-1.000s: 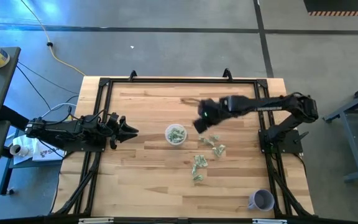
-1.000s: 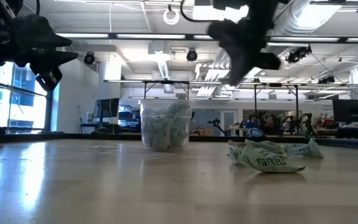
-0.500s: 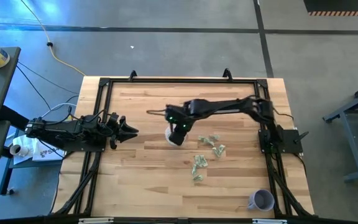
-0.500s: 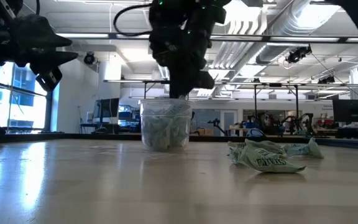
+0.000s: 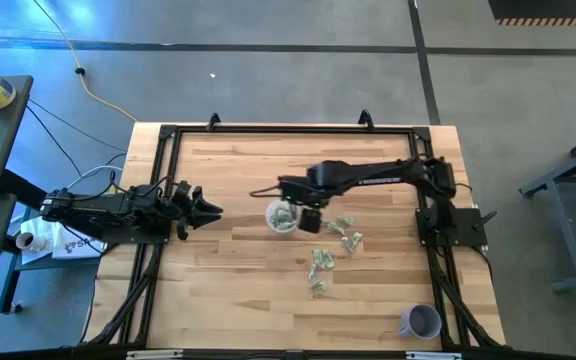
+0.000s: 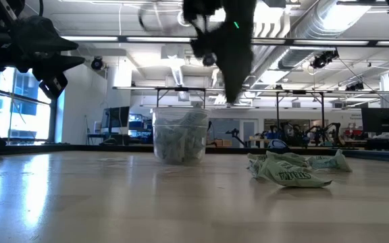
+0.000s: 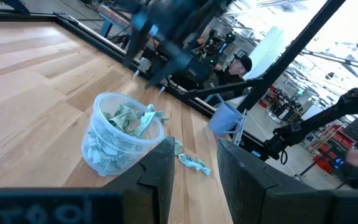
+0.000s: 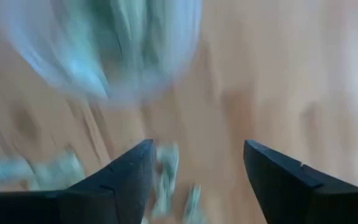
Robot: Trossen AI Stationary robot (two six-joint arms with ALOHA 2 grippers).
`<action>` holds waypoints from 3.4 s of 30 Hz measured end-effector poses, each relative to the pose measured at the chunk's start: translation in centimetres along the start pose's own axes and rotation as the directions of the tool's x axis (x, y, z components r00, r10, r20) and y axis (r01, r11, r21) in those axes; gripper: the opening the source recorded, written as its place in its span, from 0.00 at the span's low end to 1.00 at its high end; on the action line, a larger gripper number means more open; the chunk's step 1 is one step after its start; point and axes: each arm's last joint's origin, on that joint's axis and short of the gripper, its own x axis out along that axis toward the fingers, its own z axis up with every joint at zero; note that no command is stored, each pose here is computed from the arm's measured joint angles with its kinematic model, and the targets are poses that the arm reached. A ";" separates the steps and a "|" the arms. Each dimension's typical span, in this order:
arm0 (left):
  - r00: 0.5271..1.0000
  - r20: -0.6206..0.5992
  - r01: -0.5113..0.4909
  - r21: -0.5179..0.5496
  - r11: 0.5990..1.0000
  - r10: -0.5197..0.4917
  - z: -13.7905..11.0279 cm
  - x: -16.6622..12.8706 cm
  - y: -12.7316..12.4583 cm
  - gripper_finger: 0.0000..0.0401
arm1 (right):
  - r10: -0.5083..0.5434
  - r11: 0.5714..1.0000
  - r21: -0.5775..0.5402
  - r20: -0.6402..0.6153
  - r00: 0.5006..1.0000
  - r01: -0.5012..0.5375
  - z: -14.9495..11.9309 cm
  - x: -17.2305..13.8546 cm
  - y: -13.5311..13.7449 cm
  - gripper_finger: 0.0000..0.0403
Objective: Pick and place Stevia / Truvia into bins
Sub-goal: Put the white stevia packet into the transparent container
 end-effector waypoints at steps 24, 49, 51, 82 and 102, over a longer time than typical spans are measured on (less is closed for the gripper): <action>1.000 0.000 0.000 0.000 1.000 0.000 0.0 0.0 0.0 0.39 | 0.061 0.994 0.098 -0.073 0.995 -0.054 -12.0 9.3 -1.5 0.47; 1.000 0.000 0.000 0.000 1.000 0.000 0.0 0.0 0.0 0.39 | 0.305 0.943 0.032 0.314 0.899 -0.331 1.1 -0.1 -2.0 0.01; 1.000 0.000 0.000 0.000 1.000 0.000 0.0 0.0 0.0 0.39 | 0.334 0.935 0.018 0.294 0.896 -0.354 2.2 1.3 -1.4 0.01; 1.000 0.000 0.000 0.000 1.000 0.000 0.0 0.0 0.0 0.39 | 0.018 0.974 -0.218 -0.155 0.988 -0.052 2.0 -0.1 -0.7 0.36; 1.000 0.000 0.000 0.000 1.000 0.000 0.0 0.0 0.0 0.39 | 0.113 0.992 0.067 -0.131 0.985 -0.105 -11.4 9.1 1.1 0.59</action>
